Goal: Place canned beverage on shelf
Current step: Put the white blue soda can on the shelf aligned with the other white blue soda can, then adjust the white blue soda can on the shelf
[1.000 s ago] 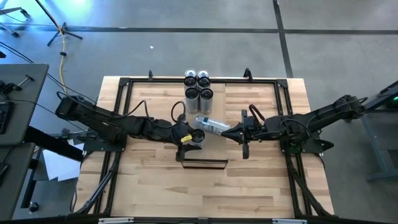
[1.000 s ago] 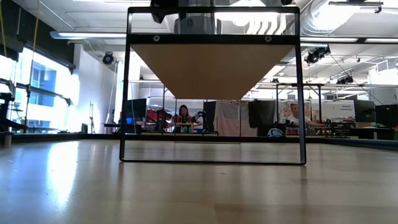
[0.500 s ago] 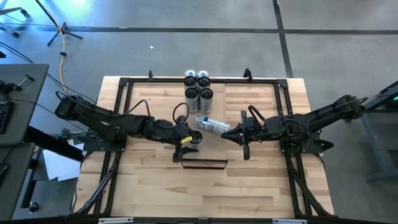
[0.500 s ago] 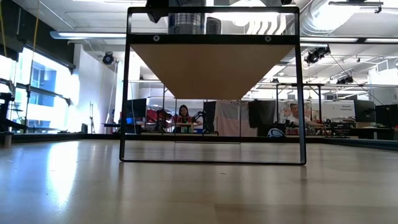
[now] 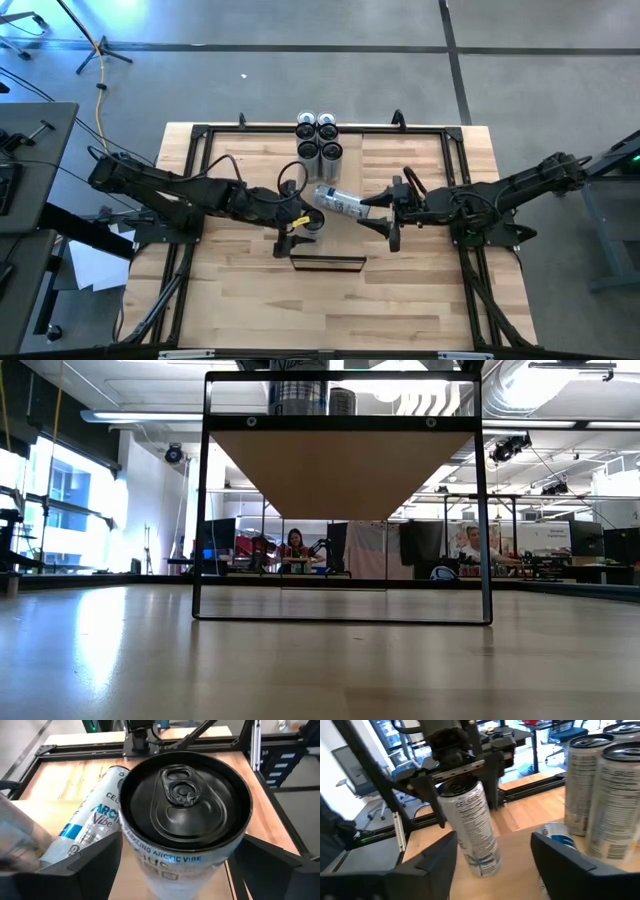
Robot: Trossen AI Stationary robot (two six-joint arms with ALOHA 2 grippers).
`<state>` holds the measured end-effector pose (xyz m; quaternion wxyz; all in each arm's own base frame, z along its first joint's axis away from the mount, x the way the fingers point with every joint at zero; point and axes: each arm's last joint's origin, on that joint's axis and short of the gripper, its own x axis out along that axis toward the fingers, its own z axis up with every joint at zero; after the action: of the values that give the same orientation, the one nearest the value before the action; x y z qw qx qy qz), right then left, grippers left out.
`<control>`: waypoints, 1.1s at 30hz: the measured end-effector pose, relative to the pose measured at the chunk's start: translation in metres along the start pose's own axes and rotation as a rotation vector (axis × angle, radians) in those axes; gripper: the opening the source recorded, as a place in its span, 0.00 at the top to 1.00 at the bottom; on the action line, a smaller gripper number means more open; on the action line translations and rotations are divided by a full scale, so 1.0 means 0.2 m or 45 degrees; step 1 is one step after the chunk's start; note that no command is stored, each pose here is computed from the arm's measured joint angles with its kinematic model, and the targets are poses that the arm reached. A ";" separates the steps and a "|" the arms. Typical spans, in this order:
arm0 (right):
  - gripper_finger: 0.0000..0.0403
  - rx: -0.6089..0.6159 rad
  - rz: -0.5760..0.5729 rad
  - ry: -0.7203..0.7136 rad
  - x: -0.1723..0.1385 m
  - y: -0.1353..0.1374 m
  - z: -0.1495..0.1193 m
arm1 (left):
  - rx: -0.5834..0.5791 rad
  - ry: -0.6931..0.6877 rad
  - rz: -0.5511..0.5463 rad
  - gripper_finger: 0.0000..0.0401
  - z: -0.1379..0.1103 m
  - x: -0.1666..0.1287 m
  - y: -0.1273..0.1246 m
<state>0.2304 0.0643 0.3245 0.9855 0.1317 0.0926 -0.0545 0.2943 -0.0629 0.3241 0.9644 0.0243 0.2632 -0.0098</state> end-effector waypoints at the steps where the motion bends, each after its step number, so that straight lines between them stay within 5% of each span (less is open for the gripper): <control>1: 0.39 0.006 -0.011 -0.004 0.00 0.00 0.00 | 0.008 0.012 0.005 0.15 0.01 -0.01 0.00; 12: 0.33 0.021 -0.027 -0.007 -0.01 -0.01 0.00 | 0.147 0.033 0.118 0.15 0.17 -0.16 0.03; 20: 0.33 -0.120 -0.016 0.001 -0.01 0.00 0.00 | 0.088 -0.106 0.150 0.15 0.29 -0.30 0.06; 27: 0.33 -0.125 -0.007 0.074 -0.09 -0.03 0.00 | -0.218 -0.305 0.354 0.15 0.28 -0.59 0.14; 33: 0.33 0.016 -0.035 0.224 -0.20 -0.09 -0.02 | -0.483 -0.432 0.463 0.15 0.13 -0.64 0.17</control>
<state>0.1892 0.0518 0.3239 0.9718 0.1410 0.1802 -0.0568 0.1991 -0.0294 0.4129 0.9678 -0.1115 0.0869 0.2084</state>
